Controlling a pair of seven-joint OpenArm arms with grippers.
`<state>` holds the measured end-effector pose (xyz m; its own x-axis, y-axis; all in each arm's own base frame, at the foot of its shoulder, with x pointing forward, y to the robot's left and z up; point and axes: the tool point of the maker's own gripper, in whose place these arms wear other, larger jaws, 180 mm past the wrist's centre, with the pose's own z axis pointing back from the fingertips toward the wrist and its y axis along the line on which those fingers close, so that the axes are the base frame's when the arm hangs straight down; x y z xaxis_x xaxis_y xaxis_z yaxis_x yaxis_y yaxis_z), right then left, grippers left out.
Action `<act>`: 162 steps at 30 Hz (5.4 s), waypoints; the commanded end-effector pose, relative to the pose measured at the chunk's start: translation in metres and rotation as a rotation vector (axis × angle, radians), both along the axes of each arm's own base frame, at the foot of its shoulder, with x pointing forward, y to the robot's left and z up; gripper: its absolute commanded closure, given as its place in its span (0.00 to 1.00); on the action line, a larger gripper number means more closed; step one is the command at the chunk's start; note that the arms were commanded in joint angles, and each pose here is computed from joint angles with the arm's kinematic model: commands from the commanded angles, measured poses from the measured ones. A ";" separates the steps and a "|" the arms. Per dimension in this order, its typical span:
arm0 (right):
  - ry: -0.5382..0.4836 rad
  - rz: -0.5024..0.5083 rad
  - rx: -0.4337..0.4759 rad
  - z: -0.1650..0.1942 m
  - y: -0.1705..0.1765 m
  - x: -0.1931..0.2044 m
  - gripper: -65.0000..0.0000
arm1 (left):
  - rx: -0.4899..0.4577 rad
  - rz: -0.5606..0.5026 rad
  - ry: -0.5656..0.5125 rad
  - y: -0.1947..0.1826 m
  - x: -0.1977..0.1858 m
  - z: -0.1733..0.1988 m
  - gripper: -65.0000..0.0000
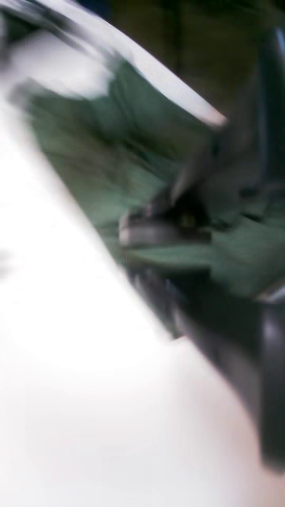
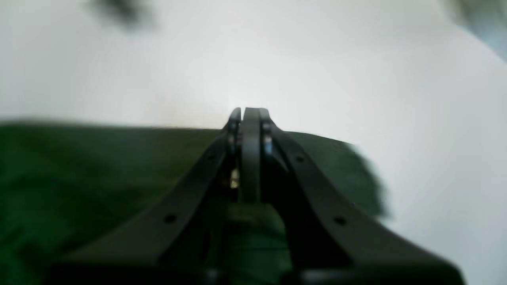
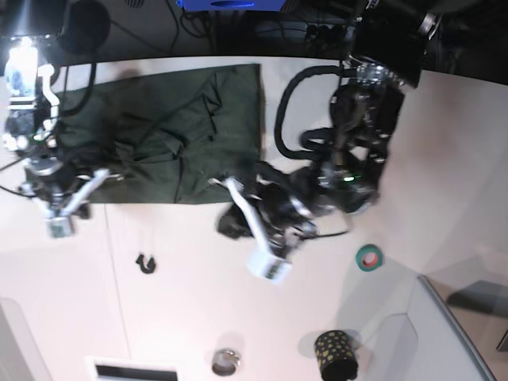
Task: Layout the t-shirt on the table in an organized manner, then fold the t-shirt properly
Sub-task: 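Release the shirt and lift the left gripper away, then press and smooth the folded shirt with the right gripper, then tuck the shirt edge under with the right gripper near the collar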
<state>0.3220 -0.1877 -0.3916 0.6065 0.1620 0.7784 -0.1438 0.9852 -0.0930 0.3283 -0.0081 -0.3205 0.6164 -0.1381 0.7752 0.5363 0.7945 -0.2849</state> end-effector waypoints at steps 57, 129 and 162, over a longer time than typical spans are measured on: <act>0.081 0.205 -0.125 -0.038 0.116 -0.031 1.00 | 0.325 0.649 0.335 0.319 -0.138 -0.093 1.00; 0.268 0.341 -0.145 -0.066 0.157 -0.077 0.92 | 0.327 0.658 0.345 0.323 -0.141 -0.095 1.00; 0.298 0.017 -0.145 -0.057 0.037 -0.125 0.96 | 0.313 0.684 0.335 0.329 -0.141 -0.104 1.00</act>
